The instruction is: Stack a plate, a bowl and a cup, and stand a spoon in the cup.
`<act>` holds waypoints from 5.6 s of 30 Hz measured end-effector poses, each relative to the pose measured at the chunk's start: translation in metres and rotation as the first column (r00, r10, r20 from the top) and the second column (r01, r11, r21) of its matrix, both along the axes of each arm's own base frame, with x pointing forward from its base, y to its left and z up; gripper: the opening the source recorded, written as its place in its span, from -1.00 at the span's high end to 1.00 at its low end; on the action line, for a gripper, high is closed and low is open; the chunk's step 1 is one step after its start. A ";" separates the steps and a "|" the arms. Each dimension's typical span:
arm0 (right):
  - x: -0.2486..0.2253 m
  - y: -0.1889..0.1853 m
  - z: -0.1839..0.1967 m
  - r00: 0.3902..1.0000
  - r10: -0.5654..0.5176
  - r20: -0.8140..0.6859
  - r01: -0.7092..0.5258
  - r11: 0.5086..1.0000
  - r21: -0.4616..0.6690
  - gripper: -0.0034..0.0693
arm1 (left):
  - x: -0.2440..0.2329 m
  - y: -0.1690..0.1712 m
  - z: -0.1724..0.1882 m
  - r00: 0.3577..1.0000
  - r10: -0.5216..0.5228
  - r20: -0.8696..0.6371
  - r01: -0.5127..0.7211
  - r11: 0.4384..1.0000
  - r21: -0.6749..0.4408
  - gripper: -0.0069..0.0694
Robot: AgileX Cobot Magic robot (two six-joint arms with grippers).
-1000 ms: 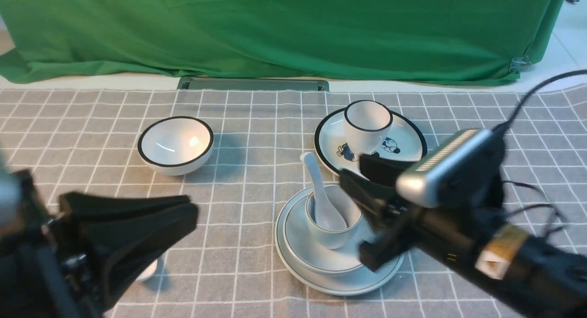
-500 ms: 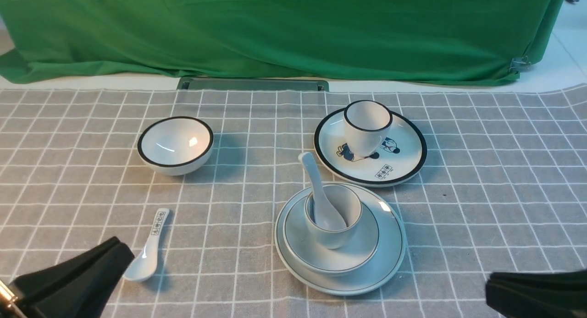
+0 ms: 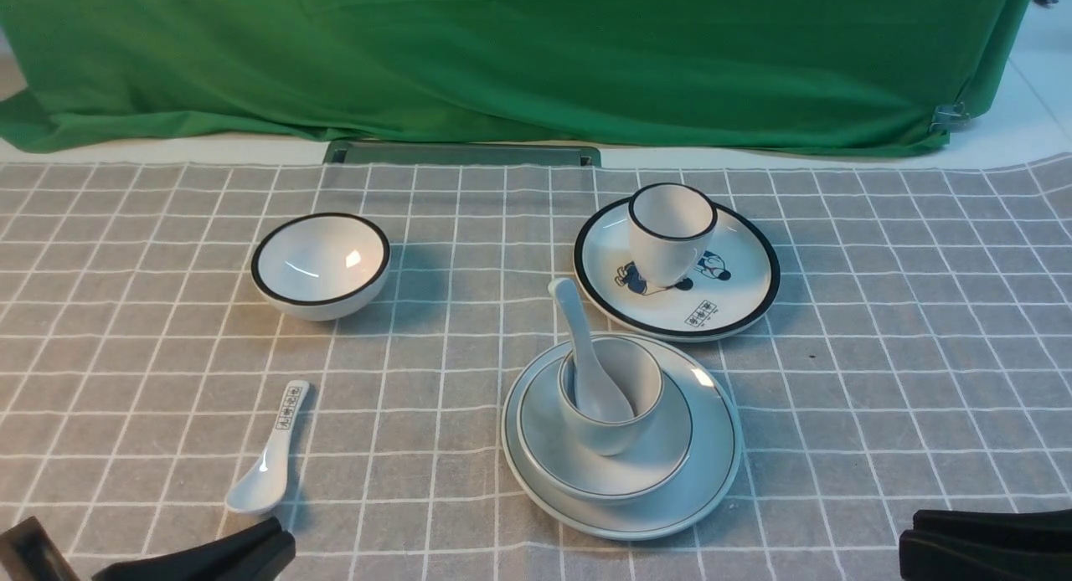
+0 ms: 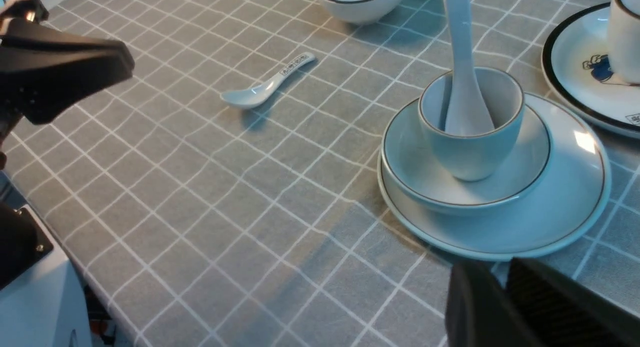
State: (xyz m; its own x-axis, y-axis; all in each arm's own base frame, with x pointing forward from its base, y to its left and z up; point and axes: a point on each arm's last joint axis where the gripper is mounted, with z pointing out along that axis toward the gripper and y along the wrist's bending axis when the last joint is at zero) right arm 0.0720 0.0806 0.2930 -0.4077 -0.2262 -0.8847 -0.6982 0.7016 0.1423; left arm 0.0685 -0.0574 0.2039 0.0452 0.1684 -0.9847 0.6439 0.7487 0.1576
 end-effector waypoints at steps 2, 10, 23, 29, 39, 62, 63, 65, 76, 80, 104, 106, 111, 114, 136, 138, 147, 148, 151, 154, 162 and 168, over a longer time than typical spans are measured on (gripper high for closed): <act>0.001 -0.006 0.000 0.998 -0.027 0.054 0.028 0.999 -0.023 0.56 | 0.000 0.000 0.000 1.000 0.000 -0.002 0.000 1.000 0.002 0.79; -0.008 -0.066 -0.073 0.851 -0.466 0.243 0.500 0.860 -0.104 0.86 | 0.000 0.000 0.000 1.000 -0.001 -0.001 0.001 1.000 0.003 0.79; -0.020 -0.076 -0.118 0.764 -0.581 0.281 0.624 0.777 -0.087 0.86 | 0.000 0.000 0.000 1.000 -0.002 0.000 0.002 1.000 0.004 0.79; -0.020 -0.076 -0.118 0.764 -0.581 0.279 0.623 0.777 -0.089 0.86 | 0.000 0.000 0.000 1.000 -0.002 0.001 0.002 1.000 0.005 0.79; -0.020 -0.076 -0.118 0.764 -0.581 0.279 0.623 0.777 -0.089 0.84 | 0.000 0.000 0.000 1.000 -0.002 0.002 0.002 1.000 0.006 0.79; -0.020 -0.077 -0.118 0.763 -0.583 0.279 0.625 0.775 -0.089 0.67 | -0.004 0.048 0.002 0.847 0.529 -0.060 -0.531 0.829 -0.176 0.79; -0.020 -0.077 -0.118 0.763 -0.583 0.279 0.625 0.775 -0.089 0.67 | -0.005 0.049 0.002 0.839 0.540 -0.065 -0.542 0.820 -0.183 0.79; -0.020 -0.077 -0.118 0.763 -0.583 0.279 0.625 0.775 -0.089 0.66 | -0.010 0.052 -0.005 0.804 0.581 -0.125 -0.595 0.786 -0.171 0.79; -0.020 -0.077 -0.118 0.762 -0.583 0.283 0.625 0.775 -0.086 0.61 | -0.013 0.054 -0.018 0.753 0.614 -0.236 -0.647 0.756 -0.098 0.79; -0.020 -0.077 -0.118 0.762 -0.583 0.283 0.625 0.775 -0.086 0.57 | -0.013 0.054 -0.017 0.753 0.617 -0.229 -0.647 0.757 -0.092 0.79; -0.020 -0.077 -0.118 0.761 -0.583 0.283 0.626 0.776 -0.085 0.40 | -0.013 0.054 -0.017 0.753 0.619 -0.224 -0.648 0.757 -0.086 0.79; -0.020 -0.077 -0.118 0.761 -0.583 0.283 0.626 0.776 -0.085 0.38 | -0.013 0.054 -0.017 0.753 0.619 -0.223 -0.648 0.757 -0.086 0.79; -0.020 -0.077 -0.118 0.761 -0.583 0.283 0.626 0.776 -0.085 0.35 | -0.013 0.054 -0.017 0.752 0.620 -0.221 -0.648 0.757 -0.083 0.79; -0.020 -0.077 -0.118 0.761 -0.583 0.283 0.626 0.776 -0.085 0.34 | -0.013 0.054 -0.017 0.752 0.620 -0.221 -0.648 0.757 -0.083 0.79; -0.020 -0.077 -0.118 0.761 -0.583 0.283 0.626 0.776 -0.085 0.26 | -0.013 0.054 -0.017 0.752 0.622 -0.219 -0.649 0.757 -0.080 0.79; -0.020 -0.077 -0.118 0.761 -0.583 0.283 0.626 0.776 -0.085 0.26 | -0.013 0.054 -0.017 0.752 0.622 -0.219 -0.649 0.757 -0.080 0.79; -0.020 -0.077 -0.118 0.761 -0.583 0.283 0.626 0.776 -0.085 0.25 | -0.013 0.054 -0.017 0.752 0.622 -0.219 -0.649 0.756 -0.080 0.78; -0.020 -0.077 -0.118 0.761 -0.583 0.283 0.626 0.776 -0.085 0.25 | -0.013 0.054 -0.017 0.752 0.622 -0.219 -0.649 0.756 -0.080 0.78; -0.020 -0.077 -0.118 0.761 -0.583 0.283 0.626 0.776 -0.085 0.25 | -0.013 0.054 -0.017 0.752 0.622 -0.219 -0.649 0.756 -0.080 0.78; -0.020 -0.077 -0.118 0.761 -0.583 0.283 0.626 0.776 -0.085 0.25 | -0.013 0.054 -0.017 0.752 0.622 -0.219 -0.649 0.756 -0.080 0.78; -0.020 -0.077 -0.118 0.761 -0.583 0.283 0.626 0.776 -0.085 0.24 | -0.013 0.054 -0.017 0.752 0.622 -0.219 -0.649 0.756 -0.080 0.78; -0.020 -0.077 -0.118 0.761 -0.583 0.283 0.626 0.776 -0.085 0.24 | -0.013 0.054 -0.017 0.752 0.622 -0.219 -0.649 0.756 -0.080 0.78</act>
